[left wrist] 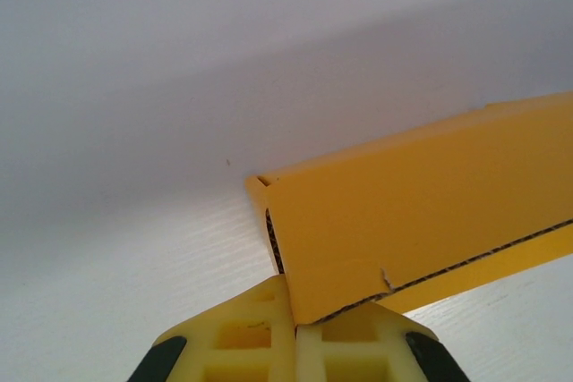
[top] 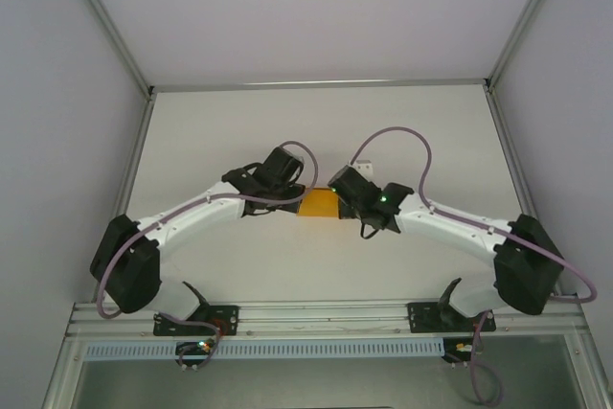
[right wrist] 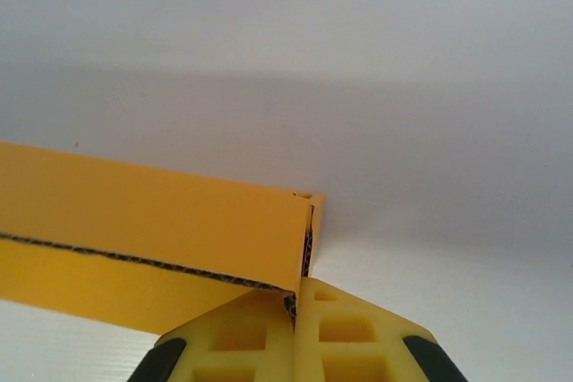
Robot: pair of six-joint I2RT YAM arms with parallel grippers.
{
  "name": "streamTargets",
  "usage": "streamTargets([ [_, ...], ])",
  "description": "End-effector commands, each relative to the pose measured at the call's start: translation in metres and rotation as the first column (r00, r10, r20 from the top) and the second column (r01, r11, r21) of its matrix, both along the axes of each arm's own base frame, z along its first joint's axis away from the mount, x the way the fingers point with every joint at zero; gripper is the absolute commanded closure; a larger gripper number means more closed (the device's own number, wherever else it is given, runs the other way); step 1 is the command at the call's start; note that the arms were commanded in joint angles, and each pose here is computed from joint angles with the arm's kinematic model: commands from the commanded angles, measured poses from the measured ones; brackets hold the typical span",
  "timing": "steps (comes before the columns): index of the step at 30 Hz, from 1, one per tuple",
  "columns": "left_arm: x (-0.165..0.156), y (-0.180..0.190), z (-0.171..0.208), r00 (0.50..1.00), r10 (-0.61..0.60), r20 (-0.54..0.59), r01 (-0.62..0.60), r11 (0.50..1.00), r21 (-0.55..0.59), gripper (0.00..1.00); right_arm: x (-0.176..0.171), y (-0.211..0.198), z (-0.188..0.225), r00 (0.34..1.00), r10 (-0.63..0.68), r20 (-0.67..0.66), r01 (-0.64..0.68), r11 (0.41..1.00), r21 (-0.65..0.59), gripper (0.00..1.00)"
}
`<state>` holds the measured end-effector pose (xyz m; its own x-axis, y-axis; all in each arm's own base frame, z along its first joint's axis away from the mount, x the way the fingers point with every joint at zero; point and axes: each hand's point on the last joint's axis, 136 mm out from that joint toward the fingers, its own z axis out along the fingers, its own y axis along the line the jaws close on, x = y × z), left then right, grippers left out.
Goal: Assemble paper box
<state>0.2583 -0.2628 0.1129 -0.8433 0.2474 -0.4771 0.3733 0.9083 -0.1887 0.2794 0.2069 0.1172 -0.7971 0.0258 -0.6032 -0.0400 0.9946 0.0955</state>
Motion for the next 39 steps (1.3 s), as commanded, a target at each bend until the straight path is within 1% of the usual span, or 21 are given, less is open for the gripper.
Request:
streamTargets([
  [1,-0.051,0.044,-0.077,0.967,0.037,-0.251,0.022,0.973,0.228,1.0,-0.028,0.006,-0.024,0.989,0.122,-0.085,-0.12,0.992,0.035,0.94],
  [2,-0.05,0.041,-0.077,0.968,0.035,-0.25,0.023,0.975,0.222,1.0,-0.026,0.01,-0.017,0.987,0.147,-0.067,-0.142,0.988,0.068,0.92],
  [5,-0.045,0.038,-0.073,0.969,0.037,-0.244,0.019,0.975,0.223,1.0,-0.023,0.018,-0.001,0.981,0.192,-0.038,-0.185,0.973,0.136,0.73],
  [6,-0.043,0.036,-0.072,0.97,0.034,-0.24,0.021,0.975,0.223,1.0,-0.022,0.018,0.005,0.981,0.192,-0.031,-0.186,0.973,0.137,0.64],
  [8,-0.042,0.034,-0.07,0.971,0.026,-0.238,0.026,0.976,0.215,1.0,-0.019,0.016,0.016,0.983,0.184,-0.016,-0.181,0.974,0.136,0.61],
  [12,-0.042,0.029,-0.067,0.97,0.01,-0.243,0.039,0.98,0.197,1.0,-0.01,0.002,0.038,0.993,0.114,0.035,-0.118,0.984,0.133,0.42],
  [16,-0.04,0.03,-0.064,0.973,0.002,-0.23,0.046,0.978,0.203,1.0,0.002,-0.016,0.059,0.996,0.007,0.09,-0.022,0.985,0.171,0.31],
  [20,-0.039,0.027,-0.06,0.973,-0.014,-0.23,0.061,0.978,0.198,1.0,0.02,-0.034,0.069,0.988,-0.118,0.103,0.091,0.967,0.238,0.3],
  [23,-0.039,0.026,-0.06,0.973,-0.02,-0.229,0.065,0.979,0.192,1.0,0.033,-0.037,0.068,0.987,-0.135,0.087,0.109,0.96,0.257,0.31],
  [25,-0.039,0.025,-0.059,0.973,-0.023,-0.228,0.067,0.98,0.189,1.0,0.039,-0.037,0.061,0.989,-0.135,0.066,0.115,0.962,0.248,0.31],
  [29,-0.038,0.024,-0.059,0.974,-0.026,-0.224,0.069,0.98,0.187,1.0,0.047,-0.046,0.036,0.983,-0.182,-0.006,0.179,0.956,0.232,0.35],
  [33,-0.037,0.023,-0.057,0.975,-0.032,-0.22,0.074,0.979,0.188,1.0,0.042,-0.049,0.008,0.98,-0.188,-0.071,0.199,0.954,0.225,0.41],
  [37,-0.035,0.023,-0.054,0.977,-0.038,-0.211,0.079,0.978,0.191,1.0,0.026,-0.04,-0.017,0.983,-0.126,-0.137,0.159,0.952,0.263,0.46],
  [39,-0.034,0.022,-0.053,0.977,-0.04,-0.207,0.08,0.978,0.19,1.0,0.018,-0.038,-0.026,0.981,-0.112,-0.16,0.153,0.949,0.274,0.45],
])
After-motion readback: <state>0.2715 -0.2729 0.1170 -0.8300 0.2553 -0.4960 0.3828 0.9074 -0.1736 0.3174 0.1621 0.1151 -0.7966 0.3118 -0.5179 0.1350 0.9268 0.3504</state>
